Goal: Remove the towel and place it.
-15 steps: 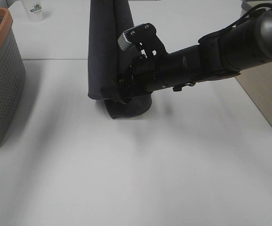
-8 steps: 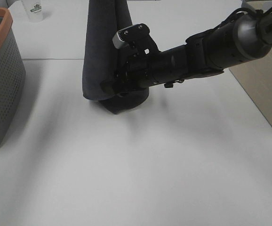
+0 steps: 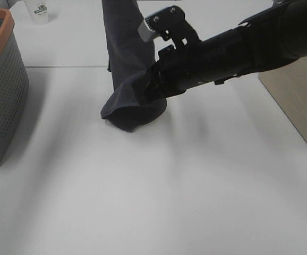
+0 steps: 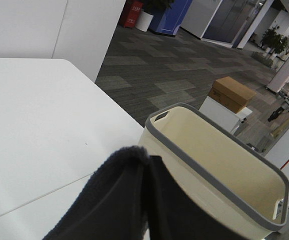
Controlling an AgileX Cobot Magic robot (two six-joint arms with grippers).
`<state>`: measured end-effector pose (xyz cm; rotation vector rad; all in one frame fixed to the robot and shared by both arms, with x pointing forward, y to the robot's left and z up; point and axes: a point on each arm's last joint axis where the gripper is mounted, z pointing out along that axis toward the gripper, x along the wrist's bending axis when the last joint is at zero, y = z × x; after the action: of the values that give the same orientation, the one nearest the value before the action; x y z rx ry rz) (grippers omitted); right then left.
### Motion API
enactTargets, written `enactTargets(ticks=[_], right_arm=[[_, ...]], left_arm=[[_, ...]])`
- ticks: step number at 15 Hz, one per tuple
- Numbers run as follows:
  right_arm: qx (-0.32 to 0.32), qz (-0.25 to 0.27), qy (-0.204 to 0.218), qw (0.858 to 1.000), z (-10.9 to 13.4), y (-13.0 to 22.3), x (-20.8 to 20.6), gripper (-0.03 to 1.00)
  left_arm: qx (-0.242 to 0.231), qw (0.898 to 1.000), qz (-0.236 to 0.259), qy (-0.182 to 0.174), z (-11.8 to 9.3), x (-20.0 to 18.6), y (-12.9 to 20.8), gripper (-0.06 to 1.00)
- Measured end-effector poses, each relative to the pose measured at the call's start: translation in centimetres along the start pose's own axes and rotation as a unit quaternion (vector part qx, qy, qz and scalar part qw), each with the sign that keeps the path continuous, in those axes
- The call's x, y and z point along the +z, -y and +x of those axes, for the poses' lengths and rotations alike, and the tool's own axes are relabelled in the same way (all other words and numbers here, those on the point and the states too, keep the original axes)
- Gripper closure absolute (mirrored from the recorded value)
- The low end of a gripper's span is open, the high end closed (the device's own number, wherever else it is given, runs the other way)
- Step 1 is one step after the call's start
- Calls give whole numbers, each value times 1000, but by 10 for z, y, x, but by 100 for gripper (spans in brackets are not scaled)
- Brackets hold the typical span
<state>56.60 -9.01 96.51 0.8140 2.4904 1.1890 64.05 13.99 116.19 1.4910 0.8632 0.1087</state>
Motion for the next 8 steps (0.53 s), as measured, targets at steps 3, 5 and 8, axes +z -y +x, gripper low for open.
enactTargets(ticks=[3,5,8], right_arm=[[-59,10,12,998,8,-23,-46,95],[-107,64,8,992,12,-31,-70,95],[-178,197,56,962,-5,-47,-98,95]], left_arm=[[-52,999,-8,-11,2,0,-1,94],[-67,997,-20,-24,3,-1,-4,94],[-90,993,-55,-51,1,-9,-15,94]])
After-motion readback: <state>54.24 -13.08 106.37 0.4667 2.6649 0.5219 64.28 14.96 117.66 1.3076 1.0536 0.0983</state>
